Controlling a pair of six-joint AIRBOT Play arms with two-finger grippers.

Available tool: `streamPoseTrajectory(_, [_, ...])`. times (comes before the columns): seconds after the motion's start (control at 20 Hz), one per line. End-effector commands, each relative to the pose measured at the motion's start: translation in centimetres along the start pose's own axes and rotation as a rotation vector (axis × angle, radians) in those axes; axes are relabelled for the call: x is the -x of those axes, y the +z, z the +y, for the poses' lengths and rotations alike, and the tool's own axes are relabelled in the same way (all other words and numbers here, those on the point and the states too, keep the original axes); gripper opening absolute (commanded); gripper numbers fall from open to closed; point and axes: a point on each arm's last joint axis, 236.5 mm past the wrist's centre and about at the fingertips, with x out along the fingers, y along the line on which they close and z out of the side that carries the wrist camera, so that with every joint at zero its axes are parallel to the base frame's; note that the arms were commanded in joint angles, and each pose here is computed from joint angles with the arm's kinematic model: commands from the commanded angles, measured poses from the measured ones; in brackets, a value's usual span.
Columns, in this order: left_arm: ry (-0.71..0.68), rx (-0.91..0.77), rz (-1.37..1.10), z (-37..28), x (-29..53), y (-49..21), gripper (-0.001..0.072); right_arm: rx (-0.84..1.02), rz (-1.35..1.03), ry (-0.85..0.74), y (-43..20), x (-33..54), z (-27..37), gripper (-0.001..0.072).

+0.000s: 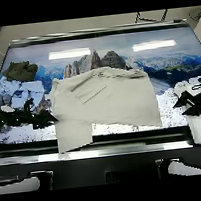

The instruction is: Fold the clothes and pants, and hang the long-sleeved shirts on hangers.

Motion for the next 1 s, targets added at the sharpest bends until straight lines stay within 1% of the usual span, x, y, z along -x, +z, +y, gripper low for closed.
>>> streamPoseTrajectory(0.0, [0.011, 0.007, -0.037, -0.8, -1.7, 0.9, 0.0180, 0.004, 0.035, -0.045, -1.1, -1.2, -1.1, 0.0542])
streamPoseTrajectory(0.05, [-0.015, 0.011, -0.050, -1.7, -1.7, 1.3, 0.0079, 0.010, 0.077, -0.075, -2.1, -2.3, -1.8, 0.0543])
streamPoseTrajectory(0.1, [-0.029, 0.002, -0.057, -2.3, -1.7, 1.5, 0.0024, 0.022, 0.111, -0.084, -3.0, -3.6, -2.1, 0.0556])
streamPoseTrajectory(0.15, [-0.029, -0.009, -0.064, -2.6, -1.4, 1.7, 0.0023, 0.028, 0.135, -0.085, -3.7, -4.9, -2.2, 0.0577])
streamPoseTrajectory(0.25, [-0.032, -0.026, -0.091, -3.2, -0.5, 2.1, 0.0022, 0.031, 0.134, -0.052, -4.0, -6.7, -1.7, 0.0579])
streamPoseTrajectory(0.4, [-0.036, -0.050, -0.123, -4.0, 0.5, 2.2, 0.0022, 0.026, 0.086, 0.060, -3.3, -8.1, 0.5, 0.0578])
streamPoseTrajectory(0.6, [-0.040, -0.060, -0.142, -4.5, 1.2, 2.3, 0.0022, -0.026, 0.060, 0.131, -3.0, -10.0, 1.5, 0.0576])
streamPoseTrajectory(0.85, [-0.042, -0.072, -0.159, -4.9, 1.8, 2.3, 0.0022, -0.066, 0.086, 0.161, -4.1, -12.0, 1.5, 0.0533])
streamPoseTrajectory(0.9, [-0.042, -0.074, -0.161, -5.0, 1.9, 2.3, 0.0022, -0.063, 0.090, 0.163, -4.3, -12.3, 1.4, 0.0404])
streamPoseTrajectory(0.95, [-0.043, -0.075, -0.164, -5.0, 2.0, 2.3, 0.0022, -0.064, 0.089, 0.163, -4.2, -12.3, 1.4, 0.0249])
